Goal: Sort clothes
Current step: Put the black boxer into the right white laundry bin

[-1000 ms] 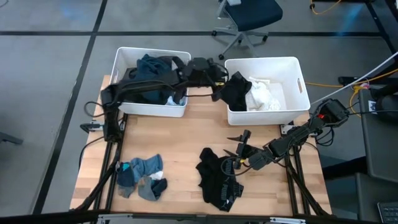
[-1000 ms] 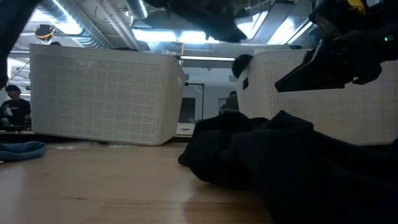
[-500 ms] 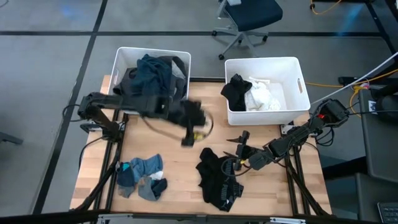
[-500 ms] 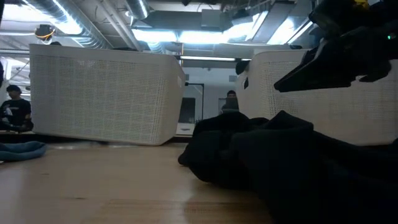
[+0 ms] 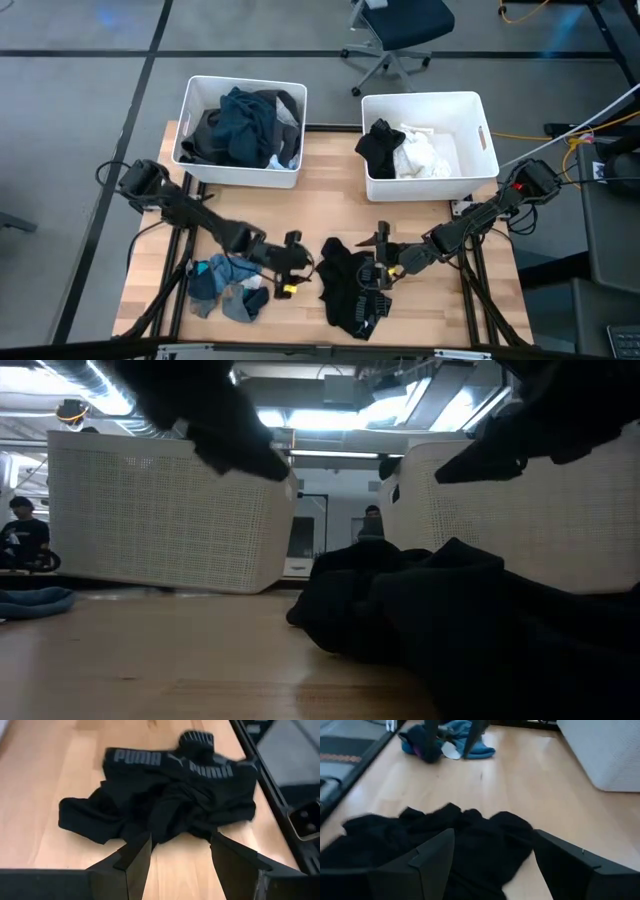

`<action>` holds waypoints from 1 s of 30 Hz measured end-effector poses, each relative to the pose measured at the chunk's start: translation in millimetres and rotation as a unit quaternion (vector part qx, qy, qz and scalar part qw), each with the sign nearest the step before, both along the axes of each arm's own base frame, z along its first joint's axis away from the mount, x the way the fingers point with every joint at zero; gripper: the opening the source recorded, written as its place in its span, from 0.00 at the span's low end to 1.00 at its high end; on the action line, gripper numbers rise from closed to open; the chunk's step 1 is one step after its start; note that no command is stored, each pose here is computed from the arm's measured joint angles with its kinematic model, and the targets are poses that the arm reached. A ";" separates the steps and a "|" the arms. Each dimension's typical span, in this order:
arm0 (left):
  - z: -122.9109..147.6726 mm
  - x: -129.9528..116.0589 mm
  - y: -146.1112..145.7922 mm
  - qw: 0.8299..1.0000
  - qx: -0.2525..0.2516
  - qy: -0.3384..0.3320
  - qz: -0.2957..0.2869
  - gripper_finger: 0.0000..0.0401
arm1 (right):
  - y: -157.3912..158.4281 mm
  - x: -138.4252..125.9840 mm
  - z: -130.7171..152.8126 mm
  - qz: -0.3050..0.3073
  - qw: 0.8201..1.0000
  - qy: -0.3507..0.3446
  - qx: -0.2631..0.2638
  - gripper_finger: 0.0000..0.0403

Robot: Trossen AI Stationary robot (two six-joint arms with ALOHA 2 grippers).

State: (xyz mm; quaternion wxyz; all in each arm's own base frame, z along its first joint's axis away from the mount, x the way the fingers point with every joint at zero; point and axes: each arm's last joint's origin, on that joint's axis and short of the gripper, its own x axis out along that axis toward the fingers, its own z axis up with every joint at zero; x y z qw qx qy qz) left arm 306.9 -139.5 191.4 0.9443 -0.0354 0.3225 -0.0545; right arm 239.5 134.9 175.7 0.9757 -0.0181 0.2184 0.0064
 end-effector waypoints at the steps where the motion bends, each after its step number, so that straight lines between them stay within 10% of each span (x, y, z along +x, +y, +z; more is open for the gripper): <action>1: -7.1 -4.4 -1.0 1.000 -0.001 -0.018 0.008 0.48 | 0.7 0.3 0.6 0.004 1.000 0.001 0.012 0.67; 9: -28.4 -24.4 4.3 0.987 0.039 -0.139 0.067 0.48 | 4.5 0.8 2.0 0.052 0.997 0.009 0.051 0.67; 30: -39.1 -31.3 10.1 0.987 0.052 -0.123 0.090 0.48 | 16.9 69.4 -61.6 0.105 0.969 0.221 -0.038 0.67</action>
